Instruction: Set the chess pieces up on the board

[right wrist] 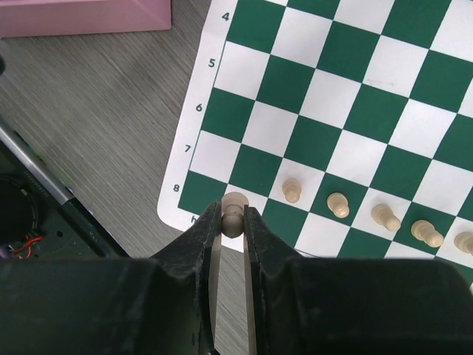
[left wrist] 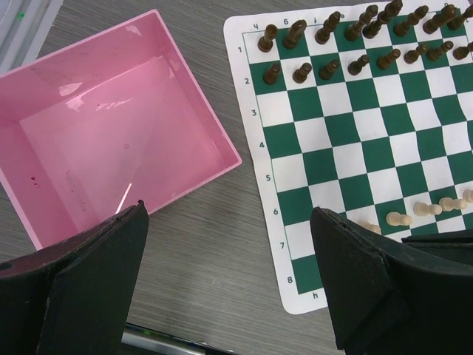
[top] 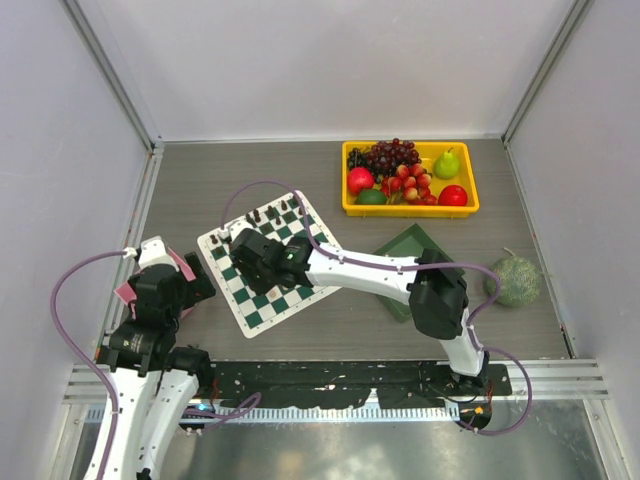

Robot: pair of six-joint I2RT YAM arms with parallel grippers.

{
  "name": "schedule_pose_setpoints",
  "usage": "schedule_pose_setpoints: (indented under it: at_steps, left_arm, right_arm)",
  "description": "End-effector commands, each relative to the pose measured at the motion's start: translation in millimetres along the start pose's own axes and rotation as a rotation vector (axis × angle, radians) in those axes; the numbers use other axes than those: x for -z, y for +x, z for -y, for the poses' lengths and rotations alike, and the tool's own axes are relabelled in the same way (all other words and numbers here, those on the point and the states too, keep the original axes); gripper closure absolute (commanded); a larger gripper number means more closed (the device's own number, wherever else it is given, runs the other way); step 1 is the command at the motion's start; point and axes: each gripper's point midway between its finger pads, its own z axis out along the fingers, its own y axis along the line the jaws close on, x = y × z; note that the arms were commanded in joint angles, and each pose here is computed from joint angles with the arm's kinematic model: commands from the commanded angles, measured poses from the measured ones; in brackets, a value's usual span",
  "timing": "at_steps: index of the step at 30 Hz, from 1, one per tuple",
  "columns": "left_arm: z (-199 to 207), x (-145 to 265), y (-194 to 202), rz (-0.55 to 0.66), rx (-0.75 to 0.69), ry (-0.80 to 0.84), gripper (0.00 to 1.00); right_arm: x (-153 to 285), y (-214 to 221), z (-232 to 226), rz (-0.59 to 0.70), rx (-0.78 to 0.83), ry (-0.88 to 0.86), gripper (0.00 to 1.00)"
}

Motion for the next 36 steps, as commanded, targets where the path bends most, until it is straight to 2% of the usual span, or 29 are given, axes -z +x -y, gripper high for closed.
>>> schedule_pose_setpoints:
  at_steps: [1,11,25,36]
  left_arm:
    - [-1.5,3.8,-10.8,0.047,0.032,-0.008,0.01]
    - [-0.4,4.0,-10.5,0.048,0.033,-0.001,0.01]
    - [1.0,2.8,-9.5,0.04,0.032,0.005,0.01]
    - [2.2,1.5,-8.4,0.032,0.031,0.008,0.01]
  right_arm:
    - [-4.7,-6.9,-5.0,0.031,-0.019,0.034,0.94]
    - [-37.7,16.4,-9.2,-0.001,-0.016,0.056,0.94]
    - [-56.3,28.9,-12.8,-0.024,-0.053,0.053,0.94]
    - [-62.6,39.7,-0.7,-0.049,-0.05,0.116,0.93]
